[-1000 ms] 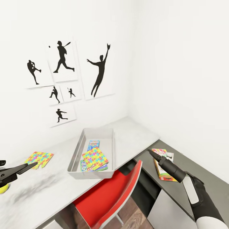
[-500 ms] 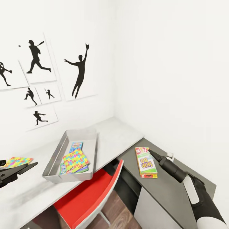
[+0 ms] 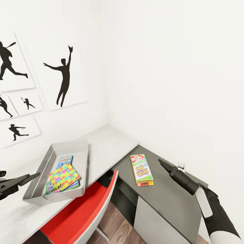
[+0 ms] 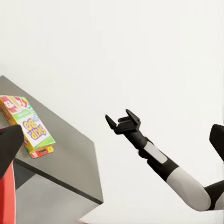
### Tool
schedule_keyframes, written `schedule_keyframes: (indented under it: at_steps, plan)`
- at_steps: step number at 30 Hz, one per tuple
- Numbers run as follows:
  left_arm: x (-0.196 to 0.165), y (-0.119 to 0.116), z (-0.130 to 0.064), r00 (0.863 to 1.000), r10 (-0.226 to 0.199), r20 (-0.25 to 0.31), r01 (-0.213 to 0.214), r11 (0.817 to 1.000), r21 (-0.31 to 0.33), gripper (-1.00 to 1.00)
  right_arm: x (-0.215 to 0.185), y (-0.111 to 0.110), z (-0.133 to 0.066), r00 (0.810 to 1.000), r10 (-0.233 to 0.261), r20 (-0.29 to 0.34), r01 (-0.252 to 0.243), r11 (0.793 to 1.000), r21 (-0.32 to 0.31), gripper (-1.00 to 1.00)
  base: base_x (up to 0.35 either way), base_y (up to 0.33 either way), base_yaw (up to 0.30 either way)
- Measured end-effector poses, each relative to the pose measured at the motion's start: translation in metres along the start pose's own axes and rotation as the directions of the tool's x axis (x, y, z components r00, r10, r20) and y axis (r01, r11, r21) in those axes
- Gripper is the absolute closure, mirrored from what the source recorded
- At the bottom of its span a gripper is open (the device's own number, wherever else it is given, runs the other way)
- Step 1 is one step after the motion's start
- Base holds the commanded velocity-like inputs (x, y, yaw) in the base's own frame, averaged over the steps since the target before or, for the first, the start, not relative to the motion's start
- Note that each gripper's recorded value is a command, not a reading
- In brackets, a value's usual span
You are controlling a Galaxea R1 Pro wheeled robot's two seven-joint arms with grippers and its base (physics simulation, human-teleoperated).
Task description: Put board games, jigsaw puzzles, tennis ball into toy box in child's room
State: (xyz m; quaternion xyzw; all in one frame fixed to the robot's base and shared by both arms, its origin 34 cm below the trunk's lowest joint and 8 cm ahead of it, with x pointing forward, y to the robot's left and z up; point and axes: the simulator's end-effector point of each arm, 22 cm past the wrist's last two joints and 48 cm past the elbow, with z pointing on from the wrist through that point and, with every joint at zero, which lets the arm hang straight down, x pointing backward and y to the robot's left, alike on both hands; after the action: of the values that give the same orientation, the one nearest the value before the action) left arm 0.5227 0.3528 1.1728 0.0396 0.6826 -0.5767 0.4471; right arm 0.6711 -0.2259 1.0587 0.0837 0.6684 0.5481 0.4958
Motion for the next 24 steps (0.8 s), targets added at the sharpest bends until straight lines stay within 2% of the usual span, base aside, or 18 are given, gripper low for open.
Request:
schedule_keyframes:
  at_steps: [7, 24]
  plan:
    - [0.0001, 0.0, 0.0001, 1.0, 0.026, 0.0, -0.026, 1.0, 0.0, -1.0, -0.0015, -0.0048, -0.0034, 1.0, 0.011, 0.012, -0.011, 1.0, 0.01, -1.0, 0.0, 0.0, -0.277]
    - [-0.0002, 0.0, -0.0002, 1.0, 0.029, -0.001, -0.029, 1.0, -0.001, -1.0, -0.0015, -0.0054, -0.0036, 1.0, 0.014, 0.013, -0.014, 1.0, 0.011, -1.0, 0.0, 0.0, -0.278]
